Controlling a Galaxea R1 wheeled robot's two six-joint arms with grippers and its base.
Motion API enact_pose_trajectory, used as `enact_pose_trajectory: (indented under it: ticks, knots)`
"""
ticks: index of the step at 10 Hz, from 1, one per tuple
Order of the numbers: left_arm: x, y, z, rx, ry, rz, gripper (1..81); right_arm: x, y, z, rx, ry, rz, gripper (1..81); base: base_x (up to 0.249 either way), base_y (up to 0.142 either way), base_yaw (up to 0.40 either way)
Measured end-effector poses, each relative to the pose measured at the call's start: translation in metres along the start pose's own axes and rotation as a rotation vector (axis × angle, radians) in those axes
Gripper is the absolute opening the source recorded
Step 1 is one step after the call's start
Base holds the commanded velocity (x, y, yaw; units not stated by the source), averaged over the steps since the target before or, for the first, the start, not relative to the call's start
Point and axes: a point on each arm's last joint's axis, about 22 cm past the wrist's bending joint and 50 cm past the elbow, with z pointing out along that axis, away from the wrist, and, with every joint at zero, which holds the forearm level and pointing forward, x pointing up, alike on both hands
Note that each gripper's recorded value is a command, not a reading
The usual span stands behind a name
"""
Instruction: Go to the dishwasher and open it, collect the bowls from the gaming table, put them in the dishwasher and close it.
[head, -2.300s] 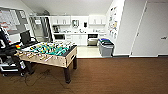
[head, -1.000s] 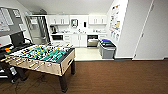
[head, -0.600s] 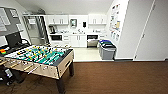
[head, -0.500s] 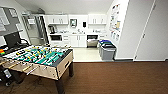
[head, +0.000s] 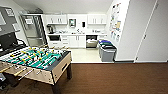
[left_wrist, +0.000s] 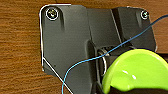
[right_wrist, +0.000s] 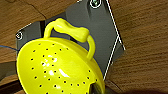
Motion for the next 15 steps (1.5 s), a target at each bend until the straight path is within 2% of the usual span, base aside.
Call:
enact_pose_trajectory:
  ticks: [5,9,10,11,13,15]
  knots:
    - [0.000,0.000,0.000,0.000,-0.001,0.000,1.0,0.005,0.001,0.000,-0.002,0.005,-0.002,1.0,0.194,-0.083,0.000]
    - [-0.008,0.005,0.001,-0.006,-0.009,-0.001,1.0,0.000,0.008,-0.002,-0.010,0.000,-0.002,1.0,0.194,0.000,0.000]
    - [-0.006,0.002,0.000,-0.001,-0.010,0.000,1.0,-0.001,0.003,-0.001,-0.004,-0.003,-0.001,1.0,0.194,0.000,0.000]
    - [0.002,0.000,0.000,0.000,0.003,0.002,1.0,0.004,0.000,0.000,-0.001,0.005,-0.002,1.0,0.194,0.000,0.000]
    - [0.000,0.001,0.000,-0.001,0.000,0.001,1.0,0.000,0.003,-0.001,-0.005,-0.002,0.000,1.0,0.194,0.000,0.000]
    - [0.006,0.000,0.000,0.001,0.009,0.003,1.0,0.009,0.000,0.001,-0.002,0.012,-0.003,1.0,0.194,0.000,0.000]
